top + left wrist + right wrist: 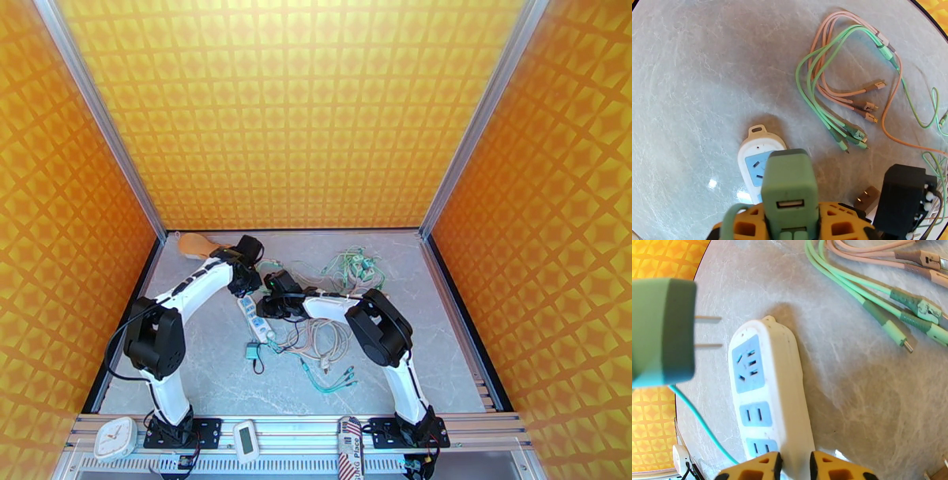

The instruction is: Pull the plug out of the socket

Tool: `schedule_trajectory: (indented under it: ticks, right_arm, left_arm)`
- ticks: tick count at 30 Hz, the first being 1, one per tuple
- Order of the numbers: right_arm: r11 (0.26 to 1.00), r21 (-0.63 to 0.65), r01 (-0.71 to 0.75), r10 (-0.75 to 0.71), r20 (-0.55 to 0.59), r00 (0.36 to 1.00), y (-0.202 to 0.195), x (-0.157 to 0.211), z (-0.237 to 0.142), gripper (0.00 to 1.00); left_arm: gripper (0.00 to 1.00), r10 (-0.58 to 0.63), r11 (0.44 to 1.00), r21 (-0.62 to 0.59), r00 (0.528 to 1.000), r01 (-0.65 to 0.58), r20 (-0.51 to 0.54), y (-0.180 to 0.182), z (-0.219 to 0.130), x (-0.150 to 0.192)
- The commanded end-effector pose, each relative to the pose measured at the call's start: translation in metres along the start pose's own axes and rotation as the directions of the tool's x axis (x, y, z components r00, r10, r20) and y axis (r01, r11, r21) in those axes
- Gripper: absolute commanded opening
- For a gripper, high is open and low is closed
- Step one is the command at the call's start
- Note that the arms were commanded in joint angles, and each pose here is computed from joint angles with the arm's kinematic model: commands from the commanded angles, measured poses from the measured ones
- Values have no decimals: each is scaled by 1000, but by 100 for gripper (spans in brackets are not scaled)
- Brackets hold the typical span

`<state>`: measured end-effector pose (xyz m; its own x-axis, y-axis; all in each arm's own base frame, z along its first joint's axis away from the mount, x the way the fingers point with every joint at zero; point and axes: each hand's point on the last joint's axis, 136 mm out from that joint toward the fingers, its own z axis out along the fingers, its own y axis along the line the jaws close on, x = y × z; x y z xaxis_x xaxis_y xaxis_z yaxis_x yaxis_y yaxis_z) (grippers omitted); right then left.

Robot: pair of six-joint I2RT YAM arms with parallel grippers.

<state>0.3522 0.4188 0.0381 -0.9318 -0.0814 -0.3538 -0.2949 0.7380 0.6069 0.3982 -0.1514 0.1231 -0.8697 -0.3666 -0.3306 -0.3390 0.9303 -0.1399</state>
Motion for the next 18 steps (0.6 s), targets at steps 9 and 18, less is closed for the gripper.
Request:
schedule_trajectory:
  ticks: [9,18]
  right_arm:
    - [991,130,19,-16,-30,999,-8,2,-22,36]
    - [990,114,78,-98,189,977,39,-47,-97,63]
  left_arm:
    - [26,-63,997,45,996,60,61,38,-32,4]
    - [27,-246,952,189,969,241,2,71,-17,32]
